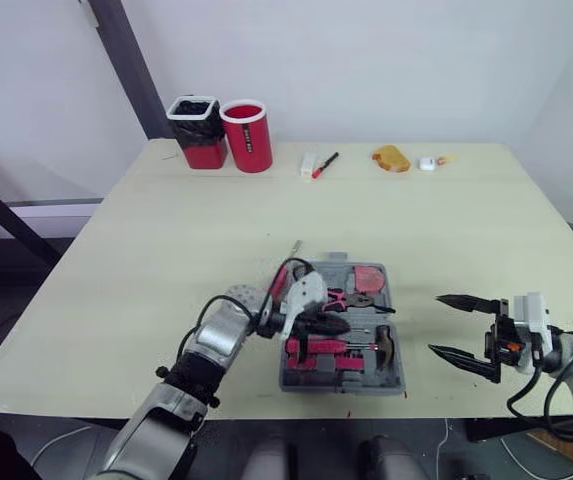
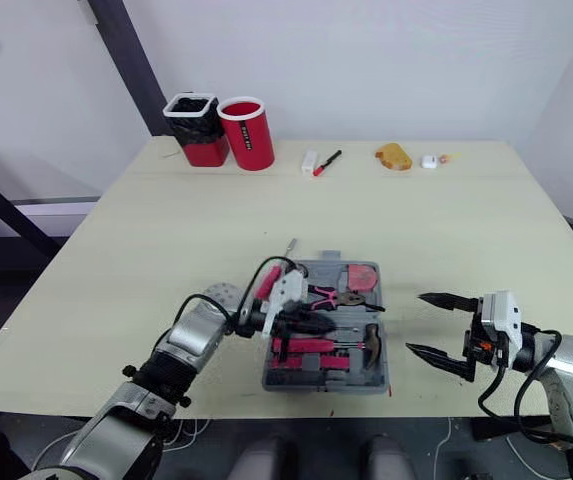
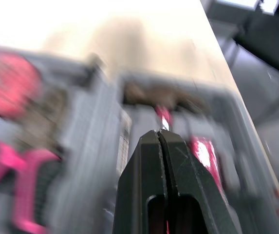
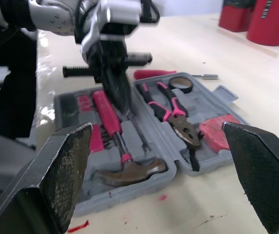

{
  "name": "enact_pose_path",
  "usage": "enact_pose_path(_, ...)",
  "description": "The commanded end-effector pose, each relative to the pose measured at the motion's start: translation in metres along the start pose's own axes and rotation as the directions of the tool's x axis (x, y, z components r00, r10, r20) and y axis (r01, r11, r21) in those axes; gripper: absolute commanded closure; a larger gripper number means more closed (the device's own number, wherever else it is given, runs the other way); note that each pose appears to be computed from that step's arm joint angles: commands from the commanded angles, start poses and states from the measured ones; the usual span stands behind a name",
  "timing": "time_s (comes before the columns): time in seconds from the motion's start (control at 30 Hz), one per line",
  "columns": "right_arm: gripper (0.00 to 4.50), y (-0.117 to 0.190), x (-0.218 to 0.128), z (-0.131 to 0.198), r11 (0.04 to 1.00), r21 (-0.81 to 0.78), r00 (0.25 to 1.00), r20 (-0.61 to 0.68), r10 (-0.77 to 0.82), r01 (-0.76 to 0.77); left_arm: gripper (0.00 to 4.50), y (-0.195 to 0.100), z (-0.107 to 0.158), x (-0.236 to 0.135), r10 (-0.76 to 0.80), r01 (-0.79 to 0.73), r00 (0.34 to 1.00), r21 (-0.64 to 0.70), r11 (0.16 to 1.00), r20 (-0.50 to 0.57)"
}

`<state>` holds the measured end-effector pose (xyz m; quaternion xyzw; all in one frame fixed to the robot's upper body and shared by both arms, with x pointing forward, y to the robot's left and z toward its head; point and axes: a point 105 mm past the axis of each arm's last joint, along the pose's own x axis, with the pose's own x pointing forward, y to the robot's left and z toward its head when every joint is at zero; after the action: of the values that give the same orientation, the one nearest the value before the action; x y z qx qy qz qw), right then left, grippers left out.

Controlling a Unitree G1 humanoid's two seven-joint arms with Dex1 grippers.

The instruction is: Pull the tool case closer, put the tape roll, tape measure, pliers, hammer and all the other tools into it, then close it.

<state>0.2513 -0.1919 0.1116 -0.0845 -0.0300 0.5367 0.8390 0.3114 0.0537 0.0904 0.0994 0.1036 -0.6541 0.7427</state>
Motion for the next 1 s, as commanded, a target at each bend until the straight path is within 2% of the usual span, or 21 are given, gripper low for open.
enact_pose_path(0.03, 0.00, -0.010, -0.005, 0.004, 0.997, -0.020, 0.997, 0.015, -0.079, 0.079, 4.43, 0.014, 0.030, -0.022, 0.134, -0.137, 0.982, 0.015, 0.990, 0.131)
enact_pose_path(0.17, 0.00, -0.022, -0.010, -0.003, 0.982, -0.001, 0.982, 0.013, -0.189, 0.189, 4.43, 0.031, 0.030, -0.057, 0.311, -0.305, 0.935, -0.061, 0.950, 0.172)
enact_pose_path(0.27, 0.00, -0.028, -0.018, -0.011, 0.968, 0.016, 0.968, -0.002, -0.251, 0.251, 4.43, 0.036, 0.019, -0.084, 0.423, -0.418, 0.893, -0.067, 0.906, 0.154)
enact_pose_path(0.3, 0.00, -0.031, -0.021, -0.015, 0.959, 0.013, 0.959, -0.012, -0.282, 0.282, 4.21, 0.038, 0.013, -0.097, 0.474, -0.467, 0.868, -0.084, 0.880, 0.145)
enact_pose_path(0.37, 0.00, -0.035, -0.026, -0.019, 0.949, 0.010, 0.949, -0.019, -0.316, 0.316, 3.71, 0.038, 0.007, -0.112, 0.527, -0.516, 0.838, -0.113, 0.849, 0.138)
enact_pose_path(0.4, 0.00, -0.036, -0.028, -0.021, 0.944, 0.013, 0.944, -0.019, -0.330, 0.330, 3.30, 0.037, 0.003, -0.120, 0.550, -0.537, 0.826, -0.122, 0.835, 0.127)
enact_pose_path(0.47, 0.00, -0.038, -0.033, -0.025, 0.935, 0.021, 0.935, -0.022, -0.355, 0.355, 2.35, 0.033, -0.007, -0.133, 0.588, -0.573, 0.802, -0.141, 0.808, 0.107)
enact_pose_path(0.63, 0.00, -0.037, -0.054, -0.037, 0.907, 0.041, 0.908, -0.055, -0.416, 0.418, 0.03, 0.020, -0.039, -0.176, 0.719, -0.699, 0.693, -0.196, 0.688, 0.049)
enact_pose_path(1.0, 0.00, -0.017, -0.113, -0.050, 0.851, 0.065, 0.849, -0.145, -0.508, 0.521, 0.03, -0.031, -0.086, -0.238, 0.857, -0.838, 0.509, -0.271, 0.474, -0.076)
